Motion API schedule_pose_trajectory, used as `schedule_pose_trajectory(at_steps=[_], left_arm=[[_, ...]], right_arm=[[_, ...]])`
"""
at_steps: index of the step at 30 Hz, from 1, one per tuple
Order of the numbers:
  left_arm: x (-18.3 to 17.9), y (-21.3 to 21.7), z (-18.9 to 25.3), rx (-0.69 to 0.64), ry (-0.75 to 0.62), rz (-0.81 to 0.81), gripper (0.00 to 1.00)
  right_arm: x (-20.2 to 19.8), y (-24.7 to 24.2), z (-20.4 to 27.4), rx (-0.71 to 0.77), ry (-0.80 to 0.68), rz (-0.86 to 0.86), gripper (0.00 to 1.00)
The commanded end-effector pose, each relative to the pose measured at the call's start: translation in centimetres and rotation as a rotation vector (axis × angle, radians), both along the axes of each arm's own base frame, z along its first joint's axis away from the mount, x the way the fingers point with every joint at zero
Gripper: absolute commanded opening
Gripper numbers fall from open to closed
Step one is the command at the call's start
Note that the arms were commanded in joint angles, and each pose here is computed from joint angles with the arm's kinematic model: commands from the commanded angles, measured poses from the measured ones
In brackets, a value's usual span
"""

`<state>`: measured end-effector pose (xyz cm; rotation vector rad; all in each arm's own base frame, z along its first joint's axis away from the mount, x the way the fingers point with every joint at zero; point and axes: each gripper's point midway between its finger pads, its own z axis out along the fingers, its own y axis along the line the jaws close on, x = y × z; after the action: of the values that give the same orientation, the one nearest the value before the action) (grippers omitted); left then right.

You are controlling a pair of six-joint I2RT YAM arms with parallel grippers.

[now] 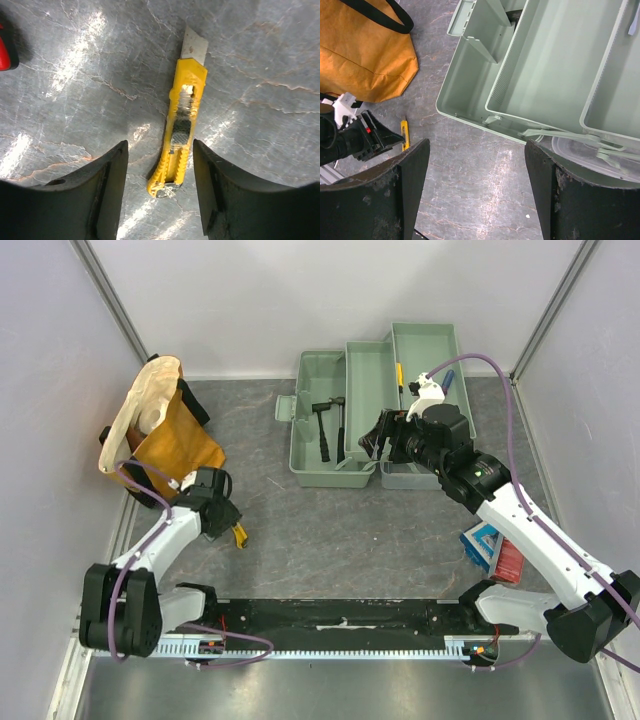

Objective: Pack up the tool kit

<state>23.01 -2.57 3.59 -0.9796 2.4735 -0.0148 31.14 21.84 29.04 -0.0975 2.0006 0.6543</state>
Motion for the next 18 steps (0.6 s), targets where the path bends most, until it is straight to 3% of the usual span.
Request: schedule_pose_trajectory(at_steps=[1,7,10,14,18], left_arm=[[1.8,-0.3,-0.1,0.029,-0.006,-0.082,0.62],[1.5,-0.5,-2.1,0.034,0.086,-0.104,0.64],[1.2,-0.7,-3.0,0.029,0.124,-0.114,0.60],[1.2,-0.9,-3.3,0.027,0.136,-0.125,0.42],[1.2,-0.9,-2.7,0.031,0.118,-0.124,0.12]], right_arm=[[0.4,0.1,1.9,0.021,-0.048,-0.005,0.84],[0.4,0.1,1.6,0.015,-0.044,-0.003,0.83],[0.3,0.1,1.4,0.016,-0.042,-0.003,0.83],[0.3,0.0,1.3,0.015,-0.039,-0.004,0.83],[0.4,0.0,1.4,0.016,-0.042,-0.004,0.83]])
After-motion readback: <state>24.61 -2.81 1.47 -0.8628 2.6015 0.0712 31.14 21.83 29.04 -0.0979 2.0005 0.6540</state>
